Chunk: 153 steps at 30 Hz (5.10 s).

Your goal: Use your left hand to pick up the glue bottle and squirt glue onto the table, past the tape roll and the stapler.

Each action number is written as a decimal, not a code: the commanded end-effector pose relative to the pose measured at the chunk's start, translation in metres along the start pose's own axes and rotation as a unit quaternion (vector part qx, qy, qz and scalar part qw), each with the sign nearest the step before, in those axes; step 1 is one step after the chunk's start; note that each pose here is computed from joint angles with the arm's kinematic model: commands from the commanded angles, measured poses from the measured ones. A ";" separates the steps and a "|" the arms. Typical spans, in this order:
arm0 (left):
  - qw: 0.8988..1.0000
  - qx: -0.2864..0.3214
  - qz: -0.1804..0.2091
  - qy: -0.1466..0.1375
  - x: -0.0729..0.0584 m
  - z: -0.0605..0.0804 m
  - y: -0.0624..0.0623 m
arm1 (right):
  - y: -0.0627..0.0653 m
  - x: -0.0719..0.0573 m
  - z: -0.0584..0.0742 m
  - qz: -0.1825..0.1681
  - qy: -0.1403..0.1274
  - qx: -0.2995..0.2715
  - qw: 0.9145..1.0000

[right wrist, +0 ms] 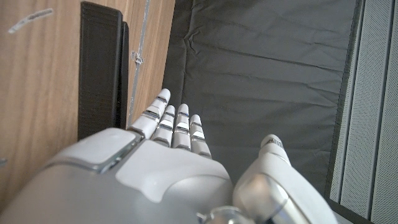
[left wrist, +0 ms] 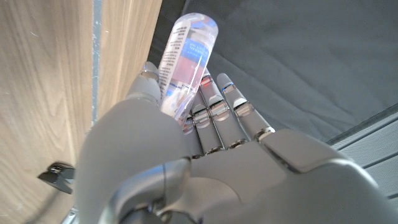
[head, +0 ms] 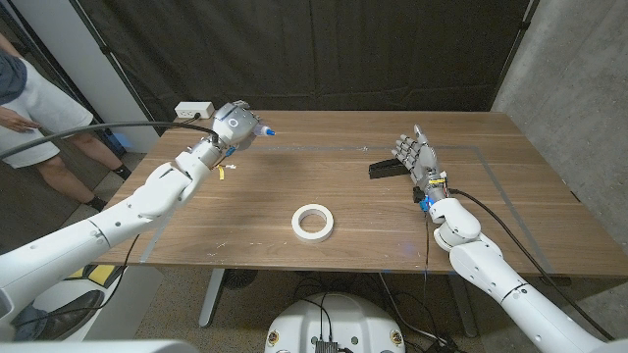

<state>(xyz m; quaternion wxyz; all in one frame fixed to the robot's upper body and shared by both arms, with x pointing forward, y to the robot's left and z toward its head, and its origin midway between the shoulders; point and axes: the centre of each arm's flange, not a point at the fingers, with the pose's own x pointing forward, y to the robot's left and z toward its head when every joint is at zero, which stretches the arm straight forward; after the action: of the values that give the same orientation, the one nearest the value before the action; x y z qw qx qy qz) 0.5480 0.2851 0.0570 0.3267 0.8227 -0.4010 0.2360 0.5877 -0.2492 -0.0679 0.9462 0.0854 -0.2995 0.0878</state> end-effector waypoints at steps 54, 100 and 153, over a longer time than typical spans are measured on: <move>0.951 0.232 -0.015 -0.203 0.007 0.036 0.001 | -0.007 -0.002 -0.022 0.015 0.016 0.061 0.998; 0.974 0.159 -0.047 -0.154 0.015 0.031 0.000 | -0.007 -0.008 -0.019 0.009 0.021 0.050 0.998; 0.930 -0.271 -0.079 0.235 -0.016 -0.029 -0.019 | 0.009 0.019 0.002 0.016 0.015 0.007 1.000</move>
<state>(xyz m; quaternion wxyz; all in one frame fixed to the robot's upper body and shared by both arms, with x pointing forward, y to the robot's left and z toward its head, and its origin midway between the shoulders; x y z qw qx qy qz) 0.5528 0.3001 0.0674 0.5027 0.7536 -0.3365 0.2572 0.5977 -0.2451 -0.0692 0.9495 0.0965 -0.2808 0.1010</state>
